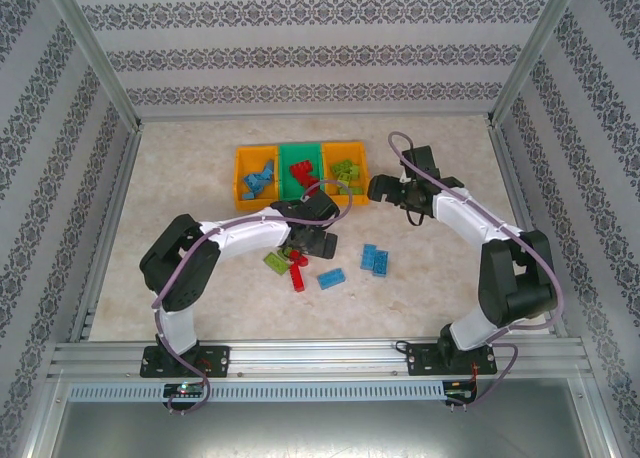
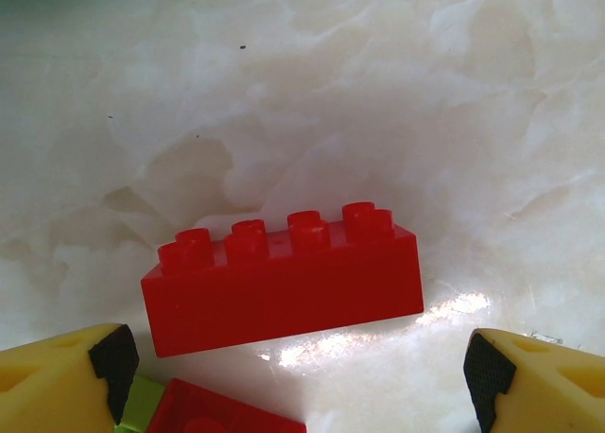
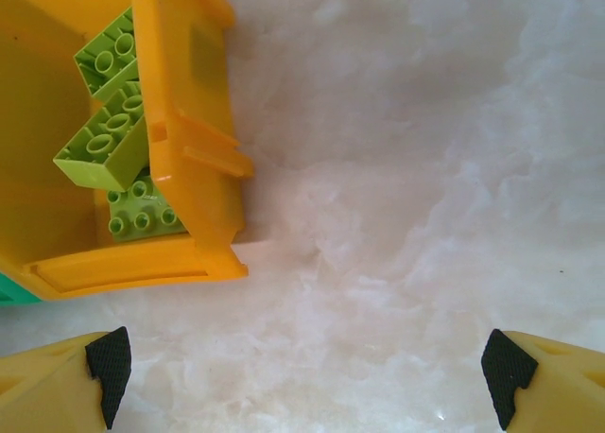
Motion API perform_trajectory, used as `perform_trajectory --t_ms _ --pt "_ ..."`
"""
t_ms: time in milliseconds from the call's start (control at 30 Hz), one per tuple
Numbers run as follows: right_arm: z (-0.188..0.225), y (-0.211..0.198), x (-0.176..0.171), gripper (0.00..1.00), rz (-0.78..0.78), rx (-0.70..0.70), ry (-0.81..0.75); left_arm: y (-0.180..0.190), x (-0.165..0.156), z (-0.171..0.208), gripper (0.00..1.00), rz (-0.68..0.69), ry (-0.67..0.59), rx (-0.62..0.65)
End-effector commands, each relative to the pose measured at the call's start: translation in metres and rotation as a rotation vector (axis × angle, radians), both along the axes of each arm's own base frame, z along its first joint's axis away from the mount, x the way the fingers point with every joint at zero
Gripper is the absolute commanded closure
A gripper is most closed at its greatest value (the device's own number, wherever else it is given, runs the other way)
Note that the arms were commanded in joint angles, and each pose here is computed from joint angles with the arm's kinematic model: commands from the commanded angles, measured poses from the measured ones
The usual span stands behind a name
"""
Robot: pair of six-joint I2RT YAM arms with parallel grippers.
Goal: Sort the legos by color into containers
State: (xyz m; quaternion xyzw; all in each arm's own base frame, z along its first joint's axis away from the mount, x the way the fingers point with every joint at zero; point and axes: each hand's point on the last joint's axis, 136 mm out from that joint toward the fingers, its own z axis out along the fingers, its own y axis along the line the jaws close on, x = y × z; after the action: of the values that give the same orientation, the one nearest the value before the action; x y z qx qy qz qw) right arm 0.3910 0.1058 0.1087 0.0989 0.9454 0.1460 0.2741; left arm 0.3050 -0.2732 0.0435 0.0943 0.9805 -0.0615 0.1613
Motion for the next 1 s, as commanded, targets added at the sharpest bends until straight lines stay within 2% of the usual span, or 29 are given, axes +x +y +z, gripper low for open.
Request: perform_trajectory --t_ms 0,967 --pt "0.0046 -0.0041 -0.0004 0.02 0.006 -0.004 -0.025 -0.0019 -0.0022 0.0015 0.09 0.008 0.005 0.028" --pt "0.0041 -0.0110 -0.0045 0.02 -0.009 0.003 -0.028 -0.0043 0.0069 -0.0065 0.13 0.022 -0.004 0.062"
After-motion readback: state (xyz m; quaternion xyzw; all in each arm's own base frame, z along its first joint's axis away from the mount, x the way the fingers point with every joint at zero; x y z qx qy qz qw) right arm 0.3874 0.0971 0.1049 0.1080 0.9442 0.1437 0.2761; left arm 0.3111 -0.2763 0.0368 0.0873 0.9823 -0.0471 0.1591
